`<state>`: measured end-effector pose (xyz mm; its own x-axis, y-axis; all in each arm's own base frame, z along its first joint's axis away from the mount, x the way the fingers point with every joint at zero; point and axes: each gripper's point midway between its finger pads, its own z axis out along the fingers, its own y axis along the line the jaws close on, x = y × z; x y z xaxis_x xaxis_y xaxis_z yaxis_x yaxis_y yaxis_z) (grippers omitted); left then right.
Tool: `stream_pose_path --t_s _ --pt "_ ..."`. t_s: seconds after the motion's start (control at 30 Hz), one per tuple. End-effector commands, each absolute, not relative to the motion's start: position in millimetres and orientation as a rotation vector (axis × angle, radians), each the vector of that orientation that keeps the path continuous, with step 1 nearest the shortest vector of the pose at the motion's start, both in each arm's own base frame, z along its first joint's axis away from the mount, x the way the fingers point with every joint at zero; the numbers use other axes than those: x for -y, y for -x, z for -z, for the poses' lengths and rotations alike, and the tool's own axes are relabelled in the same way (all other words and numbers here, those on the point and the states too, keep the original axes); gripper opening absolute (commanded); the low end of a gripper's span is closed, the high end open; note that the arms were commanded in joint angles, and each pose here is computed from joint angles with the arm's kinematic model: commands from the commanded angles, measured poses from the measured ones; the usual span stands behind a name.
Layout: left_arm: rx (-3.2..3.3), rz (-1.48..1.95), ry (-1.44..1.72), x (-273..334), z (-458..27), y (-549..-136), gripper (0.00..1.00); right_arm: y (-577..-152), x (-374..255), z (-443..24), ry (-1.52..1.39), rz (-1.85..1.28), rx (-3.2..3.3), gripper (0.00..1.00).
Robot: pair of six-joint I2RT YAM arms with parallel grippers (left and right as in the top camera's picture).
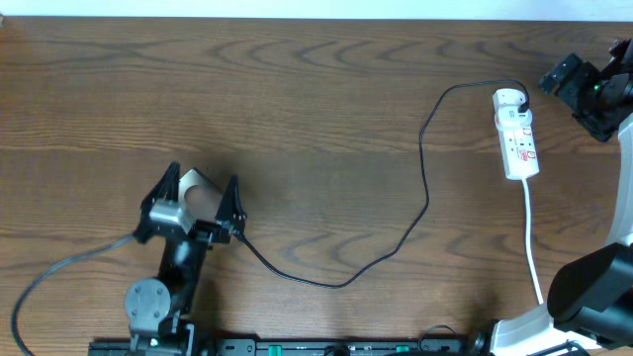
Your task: Plug charger to phone and switch on socket
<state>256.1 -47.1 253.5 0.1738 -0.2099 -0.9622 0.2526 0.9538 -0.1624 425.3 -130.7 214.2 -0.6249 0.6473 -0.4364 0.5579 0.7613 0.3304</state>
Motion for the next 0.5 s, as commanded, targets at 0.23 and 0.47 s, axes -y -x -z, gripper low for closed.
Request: stream_pose_path --t_s 0.23,0.47 --pt "-1.502 0.182 0.053 12.0 -191.9 -245.6 0.94 -424.5 132.1 -211.5 -0.921 -0.215 -2.416 0.99" --pt "-1.716 0.163 0.092 7.0 -139.1 -243.8 0.94 -424.4 132.0 -211.4 -0.921 -0.215 -2.417 0.99"
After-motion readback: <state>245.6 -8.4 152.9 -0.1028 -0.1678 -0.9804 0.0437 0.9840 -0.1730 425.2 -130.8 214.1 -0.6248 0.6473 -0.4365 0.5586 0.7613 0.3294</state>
